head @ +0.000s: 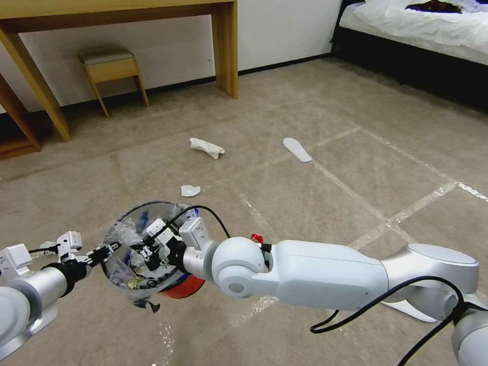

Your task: Pick up the trash bin and place the garbage on the floor into it.

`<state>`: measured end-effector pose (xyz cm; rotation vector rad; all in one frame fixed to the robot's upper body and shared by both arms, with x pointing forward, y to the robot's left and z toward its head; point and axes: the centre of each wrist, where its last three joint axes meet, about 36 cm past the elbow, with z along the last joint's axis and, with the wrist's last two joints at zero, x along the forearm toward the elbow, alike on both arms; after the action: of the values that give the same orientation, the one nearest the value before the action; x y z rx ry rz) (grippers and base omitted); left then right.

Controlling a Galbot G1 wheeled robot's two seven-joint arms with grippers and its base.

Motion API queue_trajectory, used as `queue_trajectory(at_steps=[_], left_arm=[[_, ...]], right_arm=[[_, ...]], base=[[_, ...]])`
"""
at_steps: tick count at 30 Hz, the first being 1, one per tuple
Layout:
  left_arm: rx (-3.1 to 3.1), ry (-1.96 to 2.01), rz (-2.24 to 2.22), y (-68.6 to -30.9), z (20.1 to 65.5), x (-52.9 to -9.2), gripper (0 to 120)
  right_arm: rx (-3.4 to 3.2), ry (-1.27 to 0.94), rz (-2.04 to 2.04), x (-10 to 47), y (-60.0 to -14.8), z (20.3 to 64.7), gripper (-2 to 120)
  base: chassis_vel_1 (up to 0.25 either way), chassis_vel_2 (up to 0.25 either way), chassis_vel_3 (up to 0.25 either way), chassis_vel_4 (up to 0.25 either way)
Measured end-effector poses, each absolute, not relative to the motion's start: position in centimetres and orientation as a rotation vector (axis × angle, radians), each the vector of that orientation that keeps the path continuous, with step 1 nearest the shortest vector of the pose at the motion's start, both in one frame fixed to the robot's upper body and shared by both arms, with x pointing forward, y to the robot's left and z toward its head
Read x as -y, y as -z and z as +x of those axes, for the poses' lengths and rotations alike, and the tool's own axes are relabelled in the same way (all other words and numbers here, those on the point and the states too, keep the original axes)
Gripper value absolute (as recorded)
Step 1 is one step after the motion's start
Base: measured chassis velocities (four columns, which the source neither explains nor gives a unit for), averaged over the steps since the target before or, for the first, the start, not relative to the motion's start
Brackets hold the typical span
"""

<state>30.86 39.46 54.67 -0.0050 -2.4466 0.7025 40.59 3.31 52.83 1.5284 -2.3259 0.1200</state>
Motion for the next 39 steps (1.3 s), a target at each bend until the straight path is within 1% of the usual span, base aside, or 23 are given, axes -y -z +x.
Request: queue_trajectory(at_steps=[24, 25, 26, 27, 28, 30, 31, 33, 34, 35, 36, 38, 39], left_arm=[[2.45, -0.695, 0.001, -54.8, 30.8, -39.6, 1], [2.451, -0.696, 0.0, -54.8, 30.8, -39.6, 1], [2.451, -0.696, 0.0, -54.8, 30.8, -39.6, 1], [2.452, -0.696, 0.0, -54.9, 30.8, -39.6, 1], [2.452, -0.696, 0.0, -54.9, 30.8, -39.6, 1], [2.454, -0.695, 0.001, -55.0, 30.7, -39.7, 1], [2.454, -0.695, 0.001, -55.0, 30.7, -39.7, 1], [2.455, -0.695, 0.002, -55.0, 30.7, -39.7, 1], [2.455, -0.695, 0.002, -55.0, 30.7, -39.7, 1], [2.455, -0.696, 0.001, -55.0, 30.7, -39.7, 1], [2.455, -0.696, 0.001, -55.0, 30.7, -39.7, 1], [2.456, -0.697, -0.001, -55.0, 30.7, -39.7, 1], [2.456, -0.697, -0.001, -55.0, 30.7, -39.7, 1]], right_arm=[[2.35, -0.163, 1.467, -1.0, -52.3, 40.9, 1], [2.348, -0.166, 1.466, -1.0, -52.4, 40.9, 7], [2.348, -0.166, 1.466, -1.0, -52.4, 40.9, 7], [2.347, -0.168, 1.466, -1.0, -52.4, 40.8, 13], [2.347, -0.168, 1.466, -1.0, -52.4, 40.8, 13], [2.346, -0.174, 1.467, -0.9, -52.8, 40.7, 23], [2.346, -0.174, 1.467, -0.9, -52.8, 40.7, 23], [2.345, -0.177, 1.469, -0.8, -53.1, 40.7, 33], [2.345, -0.177, 1.469, -0.8, -53.1, 40.7, 33], [2.343, -0.179, 1.471, -0.8, -53.3, 40.7, 41], [2.343, -0.179, 1.471, -0.8, -53.3, 40.7, 41], [2.344, -0.181, 1.472, -0.7, -53.5, 40.7, 53], [2.344, -0.181, 1.472, -0.7, -53.5, 40.7, 53]], base=[[0.0, 0.0, 0.0, 0.0], [0.0, 0.0, 0.0, 0.0], [0.0, 0.0, 0.0, 0.0], [0.0, 0.0, 0.0, 0.0], [0.0, 0.0, 0.0, 0.0], [0.0, 0.0, 0.0, 0.0], [0.0, 0.0, 0.0, 0.0], [0.0, 0.0, 0.0, 0.0], [0.0, 0.0, 0.0, 0.0], [0.0, 0.0, 0.0, 0.0], [0.0, 0.0, 0.0, 0.0], [0.0, 0.0, 0.0, 0.0], [0.0, 0.0, 0.0, 0.0]])
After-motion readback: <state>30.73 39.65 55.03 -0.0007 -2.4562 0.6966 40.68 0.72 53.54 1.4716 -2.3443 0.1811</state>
